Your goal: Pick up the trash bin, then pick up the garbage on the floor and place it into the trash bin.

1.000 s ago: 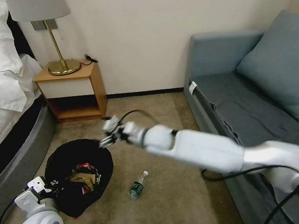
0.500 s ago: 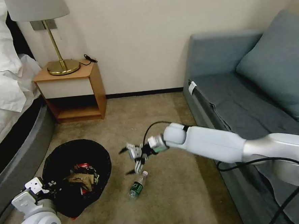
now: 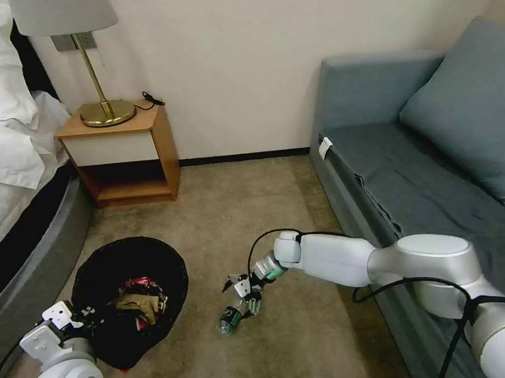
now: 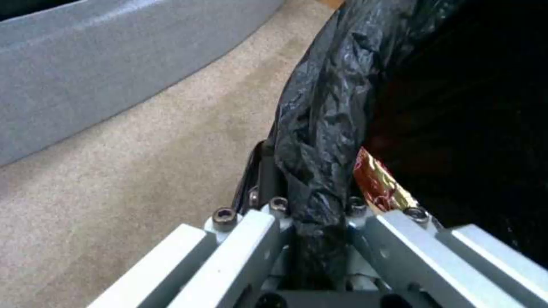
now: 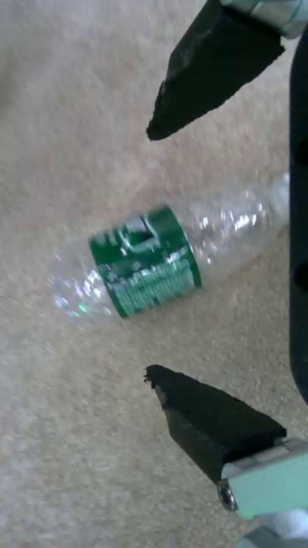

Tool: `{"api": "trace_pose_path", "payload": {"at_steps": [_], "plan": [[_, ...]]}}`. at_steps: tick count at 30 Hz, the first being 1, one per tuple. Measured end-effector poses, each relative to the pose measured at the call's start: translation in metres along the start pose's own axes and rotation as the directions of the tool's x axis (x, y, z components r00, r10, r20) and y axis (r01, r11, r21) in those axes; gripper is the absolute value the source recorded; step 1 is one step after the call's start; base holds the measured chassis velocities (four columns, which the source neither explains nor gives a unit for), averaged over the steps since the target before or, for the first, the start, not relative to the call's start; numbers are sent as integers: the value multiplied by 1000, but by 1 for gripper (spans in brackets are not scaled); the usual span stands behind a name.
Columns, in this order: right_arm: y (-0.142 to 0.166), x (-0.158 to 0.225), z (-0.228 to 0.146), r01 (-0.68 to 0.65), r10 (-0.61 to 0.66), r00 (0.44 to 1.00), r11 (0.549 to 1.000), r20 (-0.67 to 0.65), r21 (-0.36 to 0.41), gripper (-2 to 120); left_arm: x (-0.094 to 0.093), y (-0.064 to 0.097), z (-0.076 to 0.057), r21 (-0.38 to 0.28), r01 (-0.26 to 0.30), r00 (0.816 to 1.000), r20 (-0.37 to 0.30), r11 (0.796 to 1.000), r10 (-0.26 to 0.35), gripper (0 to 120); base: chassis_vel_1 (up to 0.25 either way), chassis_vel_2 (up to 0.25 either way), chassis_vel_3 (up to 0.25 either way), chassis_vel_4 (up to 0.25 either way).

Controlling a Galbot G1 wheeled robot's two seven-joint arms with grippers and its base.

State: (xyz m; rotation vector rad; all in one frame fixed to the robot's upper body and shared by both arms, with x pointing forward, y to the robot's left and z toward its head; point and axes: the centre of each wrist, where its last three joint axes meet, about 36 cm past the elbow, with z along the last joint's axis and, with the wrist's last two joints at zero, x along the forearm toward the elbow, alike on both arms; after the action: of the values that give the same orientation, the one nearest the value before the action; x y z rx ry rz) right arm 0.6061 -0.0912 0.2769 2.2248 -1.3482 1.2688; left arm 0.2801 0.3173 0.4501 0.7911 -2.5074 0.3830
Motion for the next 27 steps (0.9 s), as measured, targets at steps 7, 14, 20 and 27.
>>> {"api": "trace_pose_path", "payload": {"at_steps": [7,14,20,27], "plan": [[-1,-9,14,7,-7,1000,1000,-22,30,100,0,1,1,1,0,1000,-1,1000,0,1,0,0,0,0],[-8,-23,4,0,0,1000,999,-12,40,100,-2,2,3,3,0,1000,-2,1000,0,1,0,0,0,0],[-9,-36,2,11,-10,1000,998,-15,55,100,-3,6,5,3,7,1000,-4,1000,-7,1,0,0,0,0],[-10,-45,2,12,-11,1000,998,-18,60,90,-2,8,7,1,9,1000,-5,1000,-9,1,0,0,0,0]]}}
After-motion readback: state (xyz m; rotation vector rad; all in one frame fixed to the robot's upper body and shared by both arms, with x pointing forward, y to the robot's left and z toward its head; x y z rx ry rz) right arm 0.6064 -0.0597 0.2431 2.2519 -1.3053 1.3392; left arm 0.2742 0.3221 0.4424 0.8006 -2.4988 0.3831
